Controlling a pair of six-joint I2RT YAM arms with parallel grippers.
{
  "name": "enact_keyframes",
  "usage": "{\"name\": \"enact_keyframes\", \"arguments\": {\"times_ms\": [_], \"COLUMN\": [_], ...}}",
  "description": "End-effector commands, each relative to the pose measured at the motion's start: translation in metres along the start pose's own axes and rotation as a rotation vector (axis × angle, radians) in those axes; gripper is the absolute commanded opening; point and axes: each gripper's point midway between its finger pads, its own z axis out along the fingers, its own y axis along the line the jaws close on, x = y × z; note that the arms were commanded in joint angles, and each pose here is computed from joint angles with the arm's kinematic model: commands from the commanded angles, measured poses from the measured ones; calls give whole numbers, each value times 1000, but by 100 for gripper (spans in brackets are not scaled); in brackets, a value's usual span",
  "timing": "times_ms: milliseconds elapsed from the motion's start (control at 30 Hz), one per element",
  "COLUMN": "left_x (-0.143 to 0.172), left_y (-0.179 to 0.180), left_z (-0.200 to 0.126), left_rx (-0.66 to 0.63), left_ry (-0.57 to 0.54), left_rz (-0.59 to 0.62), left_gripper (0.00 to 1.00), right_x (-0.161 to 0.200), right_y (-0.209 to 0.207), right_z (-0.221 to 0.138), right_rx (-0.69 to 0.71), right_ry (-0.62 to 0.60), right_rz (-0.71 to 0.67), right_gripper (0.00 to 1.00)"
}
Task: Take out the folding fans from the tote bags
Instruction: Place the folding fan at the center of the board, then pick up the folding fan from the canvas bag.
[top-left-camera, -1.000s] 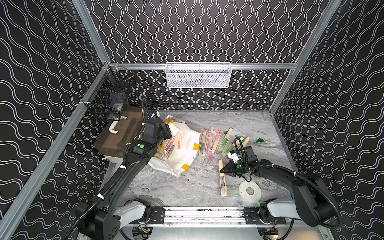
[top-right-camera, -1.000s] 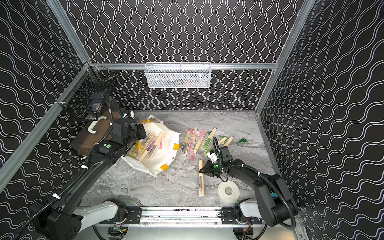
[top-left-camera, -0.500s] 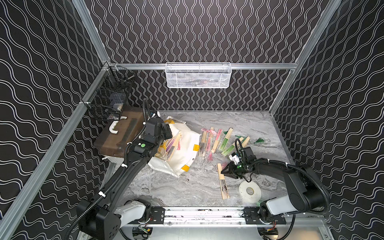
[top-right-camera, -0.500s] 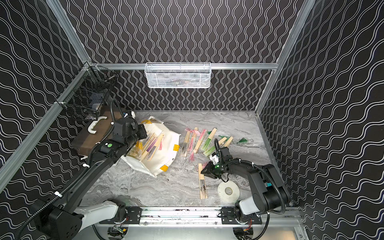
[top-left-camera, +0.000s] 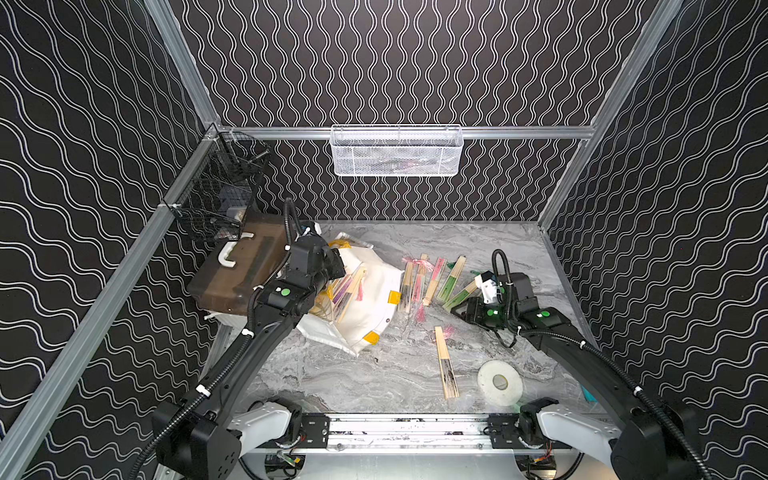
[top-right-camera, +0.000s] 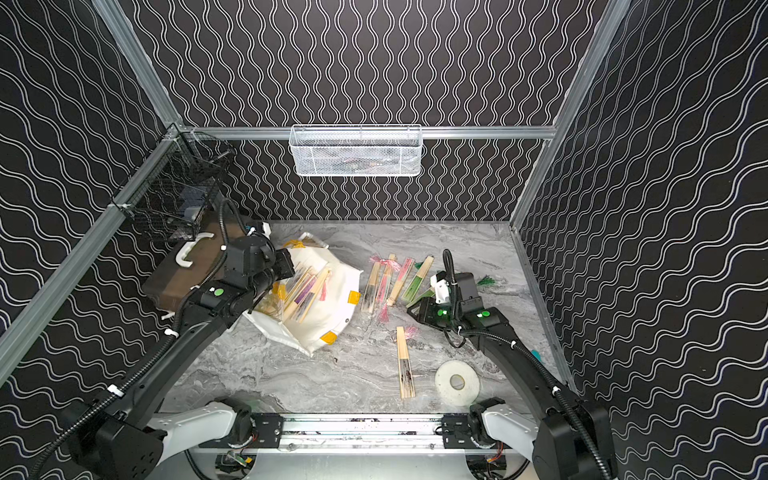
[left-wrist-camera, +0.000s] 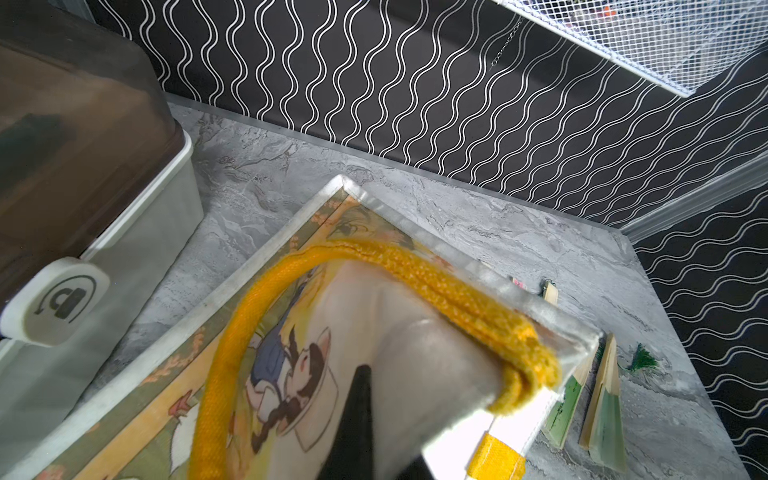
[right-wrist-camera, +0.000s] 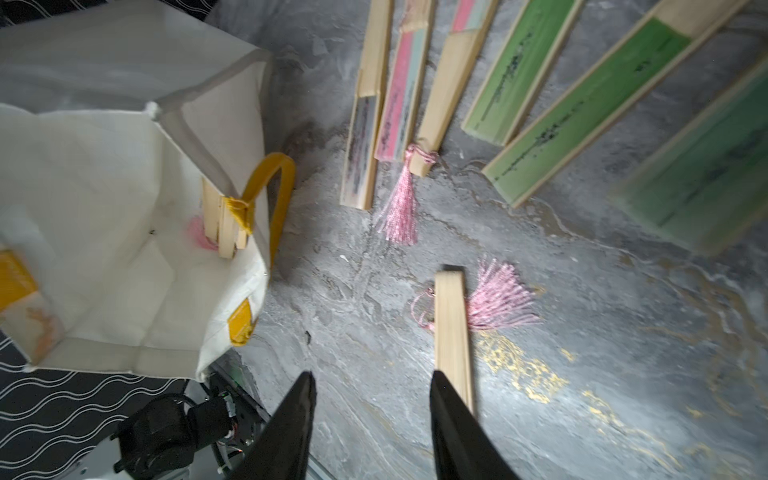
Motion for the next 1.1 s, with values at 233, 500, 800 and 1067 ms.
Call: {"name": "enact_keyframes", "arguments": {"times_ms": [233,500,800,1067], "left_x": [-11,-5,-8,-9], "left_y": [-15,-9,-9,-11], "left_z": [16,23,24,22], "left_rx": [78,59,55,62], "left_ry": [-63,-74,-89,-92], "left_rz": [-68,-92,-101,-112], "left_gripper": [0,0,0,0], "right_x": [-3,12,42,64], "right_y": [136,159,169,159], "right_z": [67,150,212,265], "right_rx": [-247,-269,-283,-243], "right_ry": [-18,37,53,103], "right_rz": [-277,-245,-174,-120], "right_gripper": [44,42,40,38]}}
